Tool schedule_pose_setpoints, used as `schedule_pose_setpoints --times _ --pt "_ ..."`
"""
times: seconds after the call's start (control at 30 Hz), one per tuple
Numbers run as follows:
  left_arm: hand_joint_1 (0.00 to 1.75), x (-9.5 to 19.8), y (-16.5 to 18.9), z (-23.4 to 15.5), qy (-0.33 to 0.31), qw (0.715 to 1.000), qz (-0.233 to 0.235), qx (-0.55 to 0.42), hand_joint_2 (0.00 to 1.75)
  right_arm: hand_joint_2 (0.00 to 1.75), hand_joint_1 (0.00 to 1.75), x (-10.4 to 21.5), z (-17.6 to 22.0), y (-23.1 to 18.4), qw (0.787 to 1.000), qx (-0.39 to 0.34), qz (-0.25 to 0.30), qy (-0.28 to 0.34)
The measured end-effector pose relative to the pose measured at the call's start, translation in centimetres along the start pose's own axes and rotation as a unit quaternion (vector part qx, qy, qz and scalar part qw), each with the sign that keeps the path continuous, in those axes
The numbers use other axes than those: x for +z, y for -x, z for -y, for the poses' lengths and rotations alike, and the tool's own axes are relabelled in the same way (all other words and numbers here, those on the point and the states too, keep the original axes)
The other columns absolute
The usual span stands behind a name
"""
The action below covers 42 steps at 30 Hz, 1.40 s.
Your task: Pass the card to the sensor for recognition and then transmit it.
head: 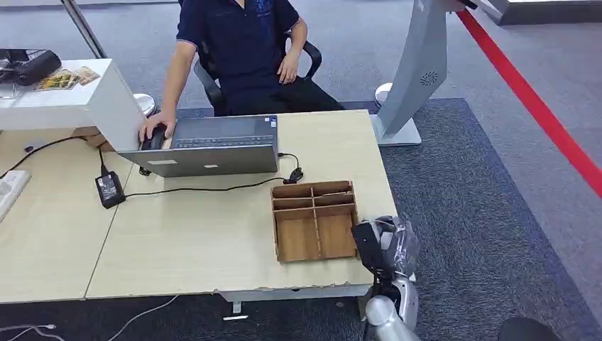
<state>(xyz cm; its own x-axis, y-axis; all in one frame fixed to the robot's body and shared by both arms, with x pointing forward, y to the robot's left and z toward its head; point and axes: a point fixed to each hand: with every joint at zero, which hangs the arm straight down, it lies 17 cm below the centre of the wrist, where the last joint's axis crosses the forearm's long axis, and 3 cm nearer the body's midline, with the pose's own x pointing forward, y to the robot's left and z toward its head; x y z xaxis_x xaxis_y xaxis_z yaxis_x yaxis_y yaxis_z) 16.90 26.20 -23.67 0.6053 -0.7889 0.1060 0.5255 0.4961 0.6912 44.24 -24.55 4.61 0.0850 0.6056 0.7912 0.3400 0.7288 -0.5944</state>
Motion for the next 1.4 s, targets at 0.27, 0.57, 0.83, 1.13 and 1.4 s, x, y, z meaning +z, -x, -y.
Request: schedule_pose_setpoints --times 0.27,0.57,0.83,1.13,1.4 --pt "0.00 0.0 -0.4 0.1 0.001 1.000 0.014 -0.013 1.75 1.75 1.75 -2.5 2.9 -6.0 0.997 -0.027 0.048 0.047" --pt "0.00 0.1 -0.8 0.2 0.002 0.999 0.025 -0.022 1.75 1.75 1.75 -4.3 6.1 -12.7 0.988 -0.057 0.113 0.090" --pt "0.00 0.2 -1.2 0.3 0.002 0.999 0.035 -0.031 1.75 1.75 1.75 -4.4 6.6 -15.7 0.982 -0.074 0.142 0.097" --pt "0.00 0.2 -1.4 0.2 0.002 0.999 0.040 -0.036 1.75 1.75 1.75 -5.0 6.4 -18.3 0.979 -0.081 0.161 0.096" --pt "0.00 0.2 -1.6 0.2 0.001 0.998 0.044 -0.039 1.75 1.75 1.75 -5.2 5.5 -18.9 0.979 -0.081 0.164 0.086"
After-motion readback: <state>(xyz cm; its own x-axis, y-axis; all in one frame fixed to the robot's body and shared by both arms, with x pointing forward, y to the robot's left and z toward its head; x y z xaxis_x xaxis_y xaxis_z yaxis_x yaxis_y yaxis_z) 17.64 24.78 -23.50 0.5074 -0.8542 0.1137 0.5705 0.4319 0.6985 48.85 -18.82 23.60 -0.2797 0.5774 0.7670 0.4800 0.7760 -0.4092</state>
